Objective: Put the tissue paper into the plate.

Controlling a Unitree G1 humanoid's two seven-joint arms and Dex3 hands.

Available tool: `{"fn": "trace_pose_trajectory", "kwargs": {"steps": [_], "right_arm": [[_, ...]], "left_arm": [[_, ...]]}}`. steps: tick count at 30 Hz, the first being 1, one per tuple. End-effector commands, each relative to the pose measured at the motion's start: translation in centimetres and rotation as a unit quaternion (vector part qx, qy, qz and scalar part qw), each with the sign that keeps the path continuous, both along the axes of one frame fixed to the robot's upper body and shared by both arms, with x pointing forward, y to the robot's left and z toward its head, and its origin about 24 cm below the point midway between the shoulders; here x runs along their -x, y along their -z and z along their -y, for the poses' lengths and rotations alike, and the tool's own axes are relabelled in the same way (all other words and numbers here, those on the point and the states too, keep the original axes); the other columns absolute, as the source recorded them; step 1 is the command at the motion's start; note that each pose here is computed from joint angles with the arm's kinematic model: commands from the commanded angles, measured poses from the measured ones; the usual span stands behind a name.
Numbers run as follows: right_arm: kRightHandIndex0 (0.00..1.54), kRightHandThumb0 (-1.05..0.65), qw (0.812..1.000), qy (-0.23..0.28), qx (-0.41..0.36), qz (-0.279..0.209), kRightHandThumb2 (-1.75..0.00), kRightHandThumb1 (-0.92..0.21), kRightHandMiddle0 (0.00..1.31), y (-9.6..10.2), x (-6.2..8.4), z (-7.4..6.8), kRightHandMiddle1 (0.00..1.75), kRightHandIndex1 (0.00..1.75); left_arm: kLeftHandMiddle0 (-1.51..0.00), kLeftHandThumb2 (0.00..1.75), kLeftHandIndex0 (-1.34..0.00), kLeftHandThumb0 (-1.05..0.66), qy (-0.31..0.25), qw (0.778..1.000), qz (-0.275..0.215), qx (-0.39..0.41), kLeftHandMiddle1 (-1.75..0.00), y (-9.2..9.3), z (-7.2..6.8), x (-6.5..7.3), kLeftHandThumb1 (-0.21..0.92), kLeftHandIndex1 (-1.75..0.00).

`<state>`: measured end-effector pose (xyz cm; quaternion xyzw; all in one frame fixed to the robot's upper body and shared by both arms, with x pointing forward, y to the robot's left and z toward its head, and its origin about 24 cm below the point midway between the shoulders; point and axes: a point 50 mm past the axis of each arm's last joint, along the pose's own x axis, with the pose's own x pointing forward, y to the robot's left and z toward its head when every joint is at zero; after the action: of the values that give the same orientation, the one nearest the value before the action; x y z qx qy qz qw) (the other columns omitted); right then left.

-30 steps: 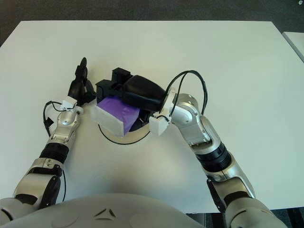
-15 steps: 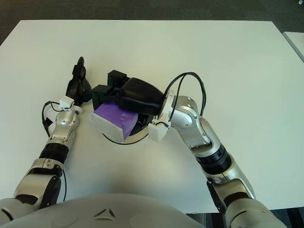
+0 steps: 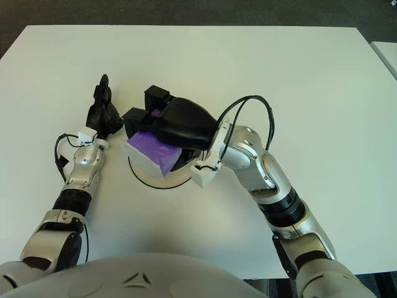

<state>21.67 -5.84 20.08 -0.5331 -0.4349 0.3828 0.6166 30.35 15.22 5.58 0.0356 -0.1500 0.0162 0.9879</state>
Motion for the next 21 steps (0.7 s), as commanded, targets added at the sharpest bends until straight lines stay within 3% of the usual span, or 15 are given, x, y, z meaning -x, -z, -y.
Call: {"fn": "trace_pose_trajectory", "kwargs": {"steps": [1, 3, 7, 8, 9, 10, 11, 12, 14, 15, 17, 21], "right_arm": [[0.05, -0.77, 0.999, -0.006, 0.032, 0.031, -0.92, -0.87, 0.04, -0.5, 0.3, 0.1, 0.53, 0.55], [0.02, -0.84, 0.998, -0.003, 0.043, 0.042, -0.92, -0.9, 0.01, -0.5, 0.1, 0.2, 0.28, 0.3], [0.0, -0.89, 0.997, 0.003, 0.054, 0.058, -0.92, -0.92, 0.0, -0.5, -0.1, 0.3, 0.08, 0.12], [0.0, -0.91, 0.997, 0.004, 0.055, 0.06, -0.92, -0.92, 0.0, -0.5, -0.1, 0.3, 0.05, 0.08], [0.0, -0.91, 0.997, 0.005, 0.055, 0.06, -0.92, -0.92, 0.0, -0.4, -0.2, 0.3, 0.04, 0.07], [0.0, -0.92, 0.997, 0.006, 0.056, 0.061, -0.92, -0.92, 0.0, -0.4, -0.2, 0.3, 0.02, 0.04], [0.0, -0.92, 0.996, 0.008, 0.058, 0.061, -0.92, -0.92, 0.0, -0.4, -0.3, 0.3, 0.02, 0.04], [0.0, -0.93, 0.996, 0.009, 0.06, 0.061, -0.92, -0.92, 0.0, -0.4, -0.4, 0.3, 0.01, 0.03], [0.0, -0.93, 0.996, 0.011, 0.063, 0.062, -0.91, -0.92, 0.0, -0.4, -0.5, 0.4, 0.0, 0.01], [0.0, -0.93, 0.996, 0.014, 0.067, 0.063, -0.91, -0.92, 0.0, -0.5, -0.6, 0.4, 0.0, 0.01], [0.0, -0.94, 0.995, 0.017, 0.074, 0.065, -0.9, -0.92, 0.0, -0.6, -0.8, 0.4, 0.0, 0.0], [0.0, -0.95, 0.994, 0.021, 0.084, 0.067, -0.89, -0.92, 0.0, -0.8, -1.1, 0.4, 0.0, 0.0]], "left_arm": [[0.0, 1.07, 0.0, -0.91, -0.002, 0.995, -0.094, 0.033, 0.0, 4.8, 1.8, 2.5, 0.92, 0.0], [0.0, 1.07, 0.0, -0.9, -0.003, 0.993, -0.098, 0.064, 0.0, 4.8, 2.0, 2.5, 0.92, 0.0], [0.0, 1.06, 0.0, -0.89, -0.001, 0.988, -0.107, 0.107, 0.0, 4.8, 2.4, 2.6, 0.92, 0.0], [0.0, 1.06, 0.0, -0.89, 0.019, 0.994, -0.093, -0.05, 0.0, 3.7, 1.8, 2.5, 0.92, 0.0], [-0.02, 1.12, -0.01, -0.83, 0.028, 0.982, -0.079, -0.167, -0.01, 3.0, 1.4, 2.6, 0.92, -0.01], [-0.06, 1.23, -0.01, -0.72, 0.03, 0.967, -0.066, -0.245, -0.05, 2.6, 1.2, 2.8, 0.91, -0.15], [-0.07, 1.26, -0.01, -0.69, 0.078, 0.964, -0.028, -0.251, -0.06, 1.4, 1.0, 3.1, 0.91, -0.18], [-0.07, 1.27, 0.0, -0.67, 0.132, 0.983, -0.007, -0.126, -0.06, 0.5, 1.4, 3.4, 0.91, -0.18], [-0.12, 1.13, 0.0, -0.68, 0.177, 0.983, 0.041, 0.019, -0.17, -0.5, 1.3, 3.9, 0.92, -0.41], [-0.14, 1.06, 0.0, -0.69, 0.185, 0.981, 0.044, 0.034, -0.2, -0.4, 1.3, 3.9, 0.92, -0.5], [-0.13, 1.05, 0.0, -0.71, 0.19, 0.981, 0.044, 0.02, -0.21, -0.3, 1.0, 3.9, 0.92, -0.52], [-0.08, 1.09, 0.0, -0.74, 0.179, 0.983, 0.039, -0.005, -0.19, -0.4, 0.5, 4.2, 0.92, -0.43]]}}
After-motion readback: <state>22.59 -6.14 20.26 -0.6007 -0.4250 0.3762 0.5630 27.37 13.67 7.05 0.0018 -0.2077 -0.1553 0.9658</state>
